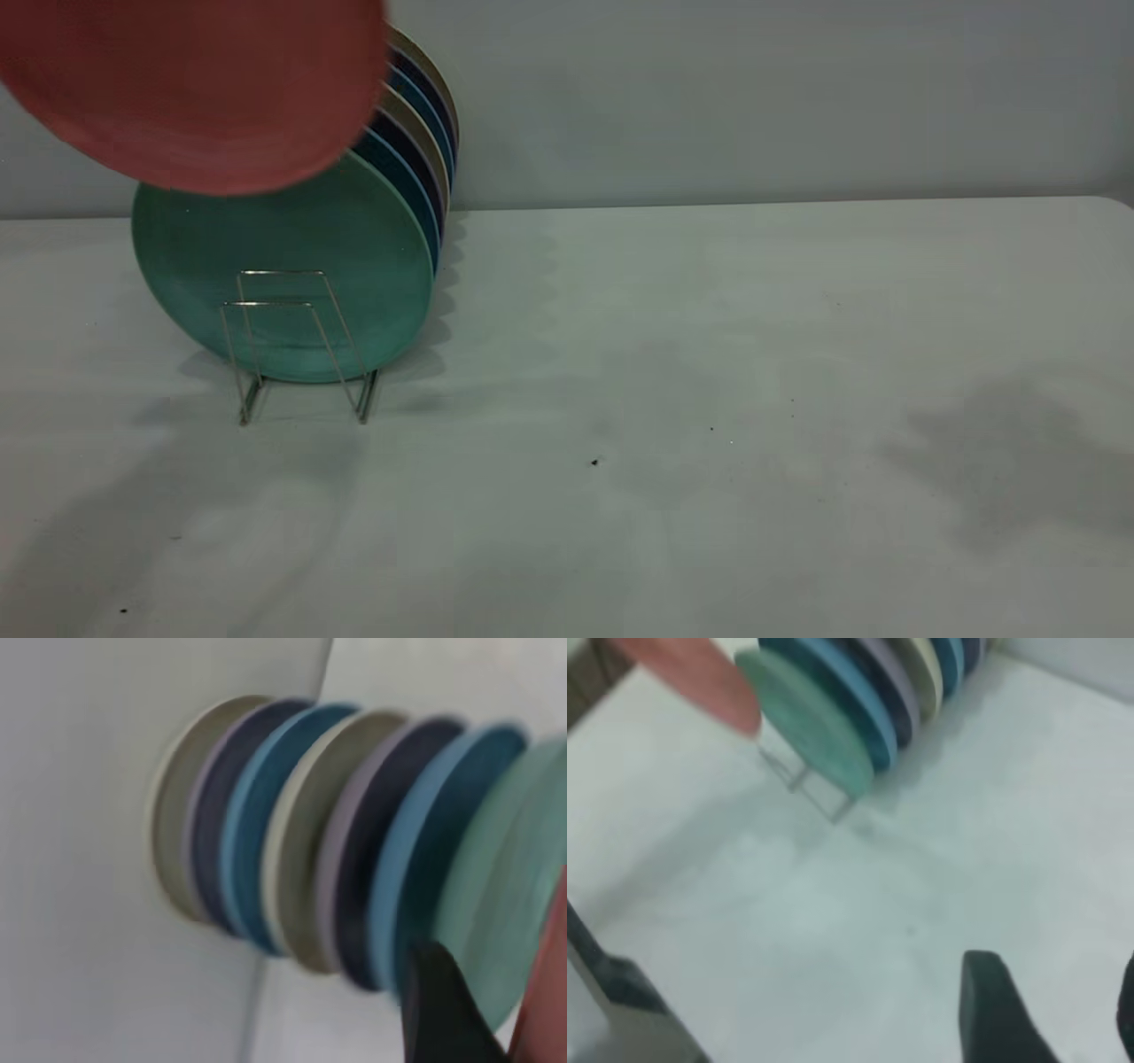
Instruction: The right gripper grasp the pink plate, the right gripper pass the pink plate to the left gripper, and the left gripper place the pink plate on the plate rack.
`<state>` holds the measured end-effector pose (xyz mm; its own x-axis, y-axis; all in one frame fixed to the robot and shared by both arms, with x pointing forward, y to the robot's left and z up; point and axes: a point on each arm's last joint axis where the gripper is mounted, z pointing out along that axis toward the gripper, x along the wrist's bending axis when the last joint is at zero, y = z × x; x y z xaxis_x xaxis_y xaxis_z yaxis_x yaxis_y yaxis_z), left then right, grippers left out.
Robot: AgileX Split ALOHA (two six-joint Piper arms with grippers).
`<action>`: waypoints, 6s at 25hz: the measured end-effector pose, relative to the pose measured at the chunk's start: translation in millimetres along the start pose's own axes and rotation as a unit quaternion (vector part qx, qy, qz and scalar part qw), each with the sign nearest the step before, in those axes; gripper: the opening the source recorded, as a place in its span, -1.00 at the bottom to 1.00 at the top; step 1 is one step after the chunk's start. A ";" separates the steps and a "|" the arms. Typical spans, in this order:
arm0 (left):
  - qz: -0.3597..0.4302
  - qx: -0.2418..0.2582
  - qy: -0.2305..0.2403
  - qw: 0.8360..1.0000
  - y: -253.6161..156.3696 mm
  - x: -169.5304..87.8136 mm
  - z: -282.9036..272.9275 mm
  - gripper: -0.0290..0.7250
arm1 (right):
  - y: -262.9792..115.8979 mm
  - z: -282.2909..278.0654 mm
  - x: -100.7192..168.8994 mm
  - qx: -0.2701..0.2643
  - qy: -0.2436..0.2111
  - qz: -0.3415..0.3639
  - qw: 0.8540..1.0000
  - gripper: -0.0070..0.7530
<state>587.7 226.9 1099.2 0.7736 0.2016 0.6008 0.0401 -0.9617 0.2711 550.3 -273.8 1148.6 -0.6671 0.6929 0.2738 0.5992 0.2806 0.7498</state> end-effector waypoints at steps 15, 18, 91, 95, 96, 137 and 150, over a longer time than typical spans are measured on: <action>0.102 0.008 0.023 0.995 -14.1 -18.5 30.1 -0.10 | -138.1 -53.0 140.3 0.014 -0.043 0.021 0.999 -0.43; 0.103 0.007 0.041 0.994 -18.4 -26.8 38.7 -0.10 | -166.6 -56.6 158.3 -0.009 -0.057 0.014 0.998 -0.43; -0.129 0.009 -0.007 0.992 -13.6 -51.0 -52.5 0.46 | -239.7 -52.7 152.7 0.044 -0.202 0.076 0.975 -0.36; -0.217 0.052 -0.013 0.975 -24.7 -74.0 -124.4 0.46 | -242.8 -51.9 148.3 0.047 -0.220 0.089 0.970 -0.36; -0.240 0.064 -0.010 0.969 -28.6 -81.2 -141.5 0.46 | -243.3 -52.2 147.8 0.048 -0.222 0.092 0.970 -0.36; -0.559 0.069 -0.034 0.826 -94.4 -274.8 -162.7 0.46 | -251.1 -56.0 141.0 0.078 -0.254 0.091 0.960 -0.35; -0.563 0.065 -0.028 0.823 -94.9 -275.1 -163.7 0.46 | -279.8 -88.6 170.0 -0.098 -0.316 0.069 0.941 -0.35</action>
<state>267.6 293.0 1031.3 0.2264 0.9739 -0.0129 0.8170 -0.1827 0.5470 230.0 -293.3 1038.7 -0.1552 0.9878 0.0100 0.5269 0.0742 0.8467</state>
